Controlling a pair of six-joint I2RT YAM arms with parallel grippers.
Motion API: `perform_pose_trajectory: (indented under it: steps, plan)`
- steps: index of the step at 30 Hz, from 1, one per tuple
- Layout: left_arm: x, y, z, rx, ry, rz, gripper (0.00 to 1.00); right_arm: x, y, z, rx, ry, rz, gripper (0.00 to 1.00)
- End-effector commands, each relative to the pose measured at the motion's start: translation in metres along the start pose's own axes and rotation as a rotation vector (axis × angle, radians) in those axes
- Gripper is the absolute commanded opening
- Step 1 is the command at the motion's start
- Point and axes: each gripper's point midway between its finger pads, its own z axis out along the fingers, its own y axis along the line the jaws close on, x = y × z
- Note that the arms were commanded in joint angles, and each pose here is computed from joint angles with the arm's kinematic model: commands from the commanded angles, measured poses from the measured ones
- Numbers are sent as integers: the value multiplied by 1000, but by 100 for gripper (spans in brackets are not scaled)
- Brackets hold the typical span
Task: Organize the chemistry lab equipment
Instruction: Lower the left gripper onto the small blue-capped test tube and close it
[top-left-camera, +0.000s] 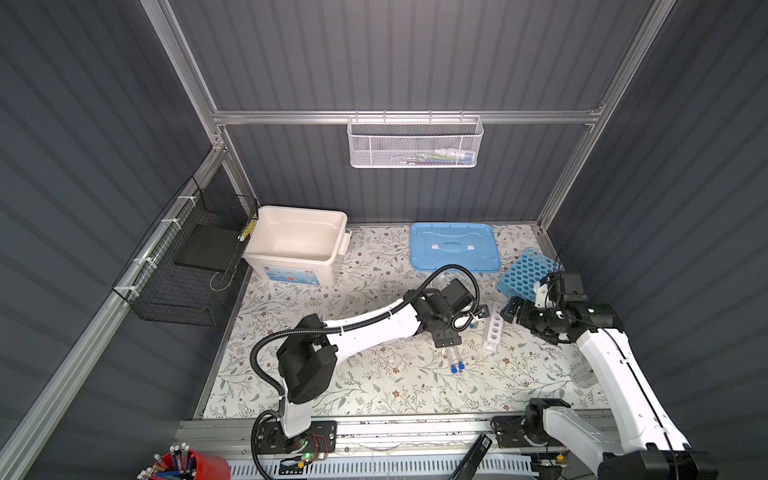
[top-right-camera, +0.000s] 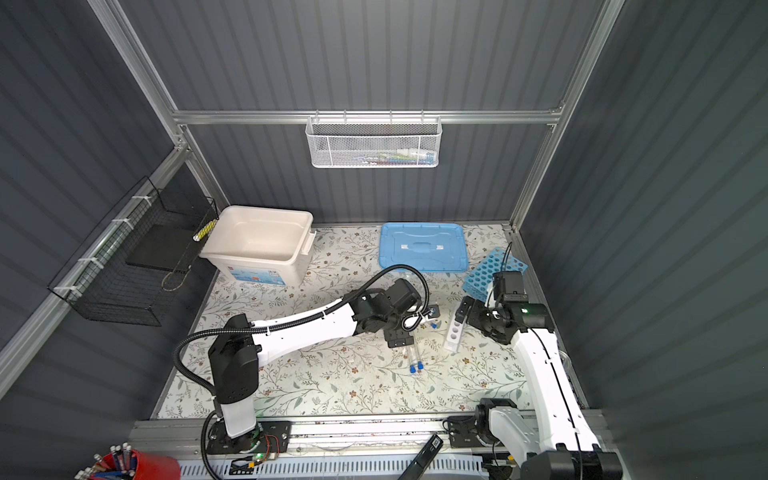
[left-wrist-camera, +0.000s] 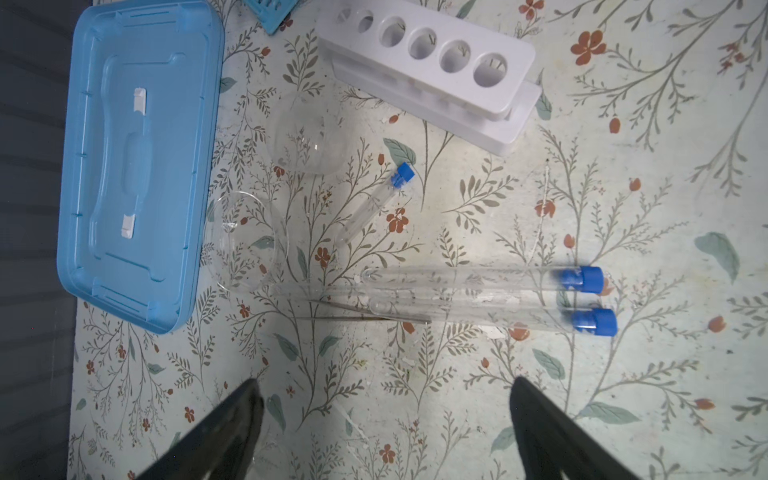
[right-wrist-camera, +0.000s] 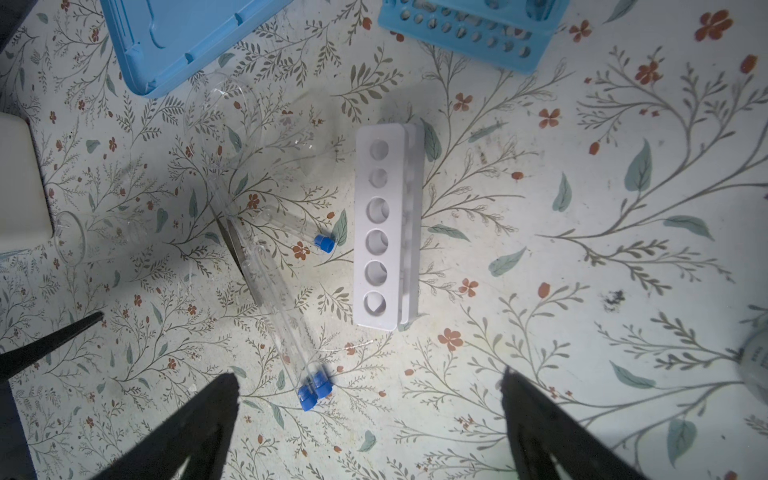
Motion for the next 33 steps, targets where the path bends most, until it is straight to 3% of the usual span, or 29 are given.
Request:
perform_pose_trajectory:
  steps: [1, 7, 16, 33]
  plan:
    - [-13, 3, 7, 29, -35, 109, 93, 6, 3, 0, -29, 22, 24, 99]
    - [-12, 4, 40, 135, -14, 127, 81, 9, 6, -2, -56, 10, 38, 99]
    - [-16, 14, 62, 158, -36, 159, 65, 10, 5, 0, -64, 9, 49, 99]
    - [-19, 7, 96, 236, -33, 198, 54, 9, -3, 0, -98, 16, 136, 99]
